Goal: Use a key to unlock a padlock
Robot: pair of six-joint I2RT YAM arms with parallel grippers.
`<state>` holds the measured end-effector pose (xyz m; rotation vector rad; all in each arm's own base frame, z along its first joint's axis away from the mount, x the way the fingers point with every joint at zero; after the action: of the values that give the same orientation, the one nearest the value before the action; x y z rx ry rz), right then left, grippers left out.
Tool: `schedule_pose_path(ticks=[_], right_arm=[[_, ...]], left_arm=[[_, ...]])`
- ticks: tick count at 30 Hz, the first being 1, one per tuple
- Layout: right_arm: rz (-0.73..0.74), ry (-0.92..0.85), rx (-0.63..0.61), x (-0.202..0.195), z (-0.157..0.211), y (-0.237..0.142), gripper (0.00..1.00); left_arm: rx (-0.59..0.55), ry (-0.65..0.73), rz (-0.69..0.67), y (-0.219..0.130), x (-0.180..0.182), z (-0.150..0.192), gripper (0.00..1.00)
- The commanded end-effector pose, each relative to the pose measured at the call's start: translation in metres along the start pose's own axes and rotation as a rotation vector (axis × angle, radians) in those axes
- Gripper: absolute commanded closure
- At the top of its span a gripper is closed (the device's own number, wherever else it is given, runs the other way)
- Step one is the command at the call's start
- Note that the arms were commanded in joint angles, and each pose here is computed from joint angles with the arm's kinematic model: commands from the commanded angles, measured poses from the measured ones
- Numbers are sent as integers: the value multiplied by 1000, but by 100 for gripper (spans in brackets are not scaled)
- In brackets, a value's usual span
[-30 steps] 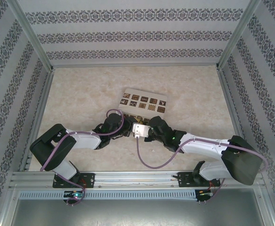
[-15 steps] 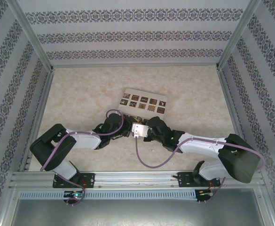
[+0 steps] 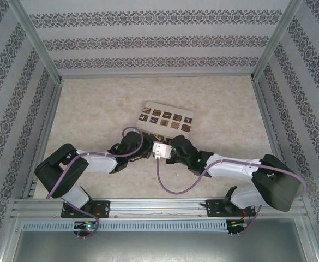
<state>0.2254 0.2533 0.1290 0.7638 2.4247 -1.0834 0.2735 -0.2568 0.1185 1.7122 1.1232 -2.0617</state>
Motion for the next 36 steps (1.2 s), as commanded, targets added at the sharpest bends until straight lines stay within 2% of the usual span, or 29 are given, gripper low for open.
schedule_pose_path(ticks=[1,8,22,33,36], right_arm=[[66,56,18,-9,0,2,100],[134,199,-46,-18,-6,0,100],[186,639,-259,-23,-14,5,100],[197,666,-249,-16,-5,9,100],[192,685,-252,-15,-3,9,100]], left_arm=[[47,14,139,-6,-39,11,100],[47,10,140,-6,-38,11,100],[59,9,131,-1,-33,13,100],[57,9,125,1,-31,13,100],[51,17,114,0,-29,13,88]])
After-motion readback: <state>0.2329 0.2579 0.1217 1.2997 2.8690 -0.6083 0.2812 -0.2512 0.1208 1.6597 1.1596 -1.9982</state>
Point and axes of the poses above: each hand's point on the last joint's axis, 136 mm out from that joint toward the fingers, its own y axis out along the fingers, its own x axis along the line the jaws close on, z = x × y, the point moved 5 cm from there along -y, back along the fingers, and after that the axes turned 5 degrees about y, right-handed, at the moved point
